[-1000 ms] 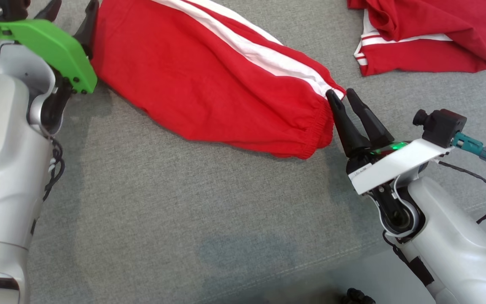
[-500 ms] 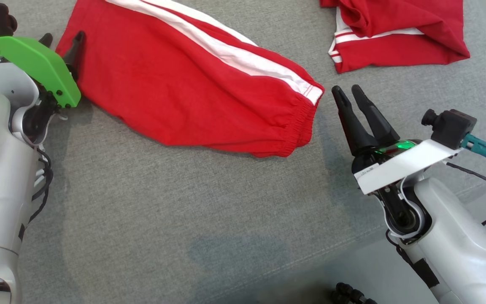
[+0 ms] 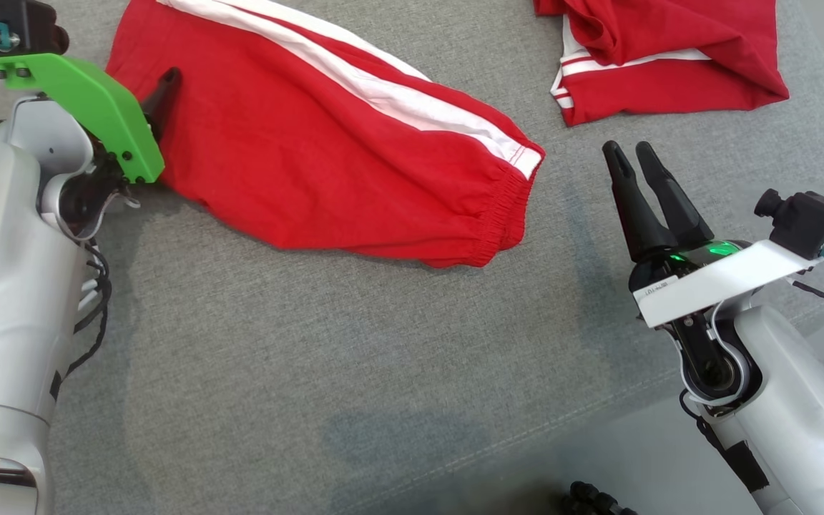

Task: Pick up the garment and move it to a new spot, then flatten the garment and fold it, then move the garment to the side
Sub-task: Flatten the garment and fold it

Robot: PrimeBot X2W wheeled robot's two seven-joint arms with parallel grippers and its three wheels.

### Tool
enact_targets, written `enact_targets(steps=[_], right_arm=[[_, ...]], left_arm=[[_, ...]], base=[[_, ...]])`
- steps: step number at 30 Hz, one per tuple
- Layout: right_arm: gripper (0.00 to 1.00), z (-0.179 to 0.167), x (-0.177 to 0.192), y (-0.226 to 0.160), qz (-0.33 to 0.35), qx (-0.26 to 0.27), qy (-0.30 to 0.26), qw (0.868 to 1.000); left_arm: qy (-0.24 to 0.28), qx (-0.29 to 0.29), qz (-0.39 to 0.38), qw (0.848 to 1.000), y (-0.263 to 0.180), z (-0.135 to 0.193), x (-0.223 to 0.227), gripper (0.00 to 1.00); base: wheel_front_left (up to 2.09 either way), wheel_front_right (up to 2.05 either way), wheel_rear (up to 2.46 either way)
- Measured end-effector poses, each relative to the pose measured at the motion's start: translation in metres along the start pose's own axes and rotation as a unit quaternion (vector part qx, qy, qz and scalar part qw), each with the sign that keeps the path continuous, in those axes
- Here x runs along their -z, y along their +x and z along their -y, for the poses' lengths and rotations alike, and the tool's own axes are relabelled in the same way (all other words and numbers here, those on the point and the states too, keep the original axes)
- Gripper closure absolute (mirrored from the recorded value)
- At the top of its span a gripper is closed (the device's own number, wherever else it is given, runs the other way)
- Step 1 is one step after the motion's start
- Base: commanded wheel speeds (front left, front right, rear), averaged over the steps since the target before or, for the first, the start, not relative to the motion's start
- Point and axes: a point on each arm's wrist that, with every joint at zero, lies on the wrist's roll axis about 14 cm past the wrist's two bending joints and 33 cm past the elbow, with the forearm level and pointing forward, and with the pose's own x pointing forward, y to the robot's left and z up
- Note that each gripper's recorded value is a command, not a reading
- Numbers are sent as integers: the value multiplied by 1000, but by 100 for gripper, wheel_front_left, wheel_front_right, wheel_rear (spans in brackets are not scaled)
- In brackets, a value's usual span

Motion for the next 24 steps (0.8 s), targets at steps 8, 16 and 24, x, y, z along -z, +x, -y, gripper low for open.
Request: enact_targets(steps=[8, 16, 24], right_arm=[[0, -12, -4, 1, 6, -18, -1, 1000], [0, -10, -10, -8, 16, -13, -2, 1000], [0, -18, -30, -7, 38, -33, -13, 999]], left_arm=[[9, -1, 11, 1000, -11, 5, -7, 100], [-37, -6, 34, 999, -27, 5, -4, 100], [-84, -15, 65, 994, -52, 8, 6, 100]], base=[[0, 0, 0], [0, 0, 0], [0, 0, 0]])
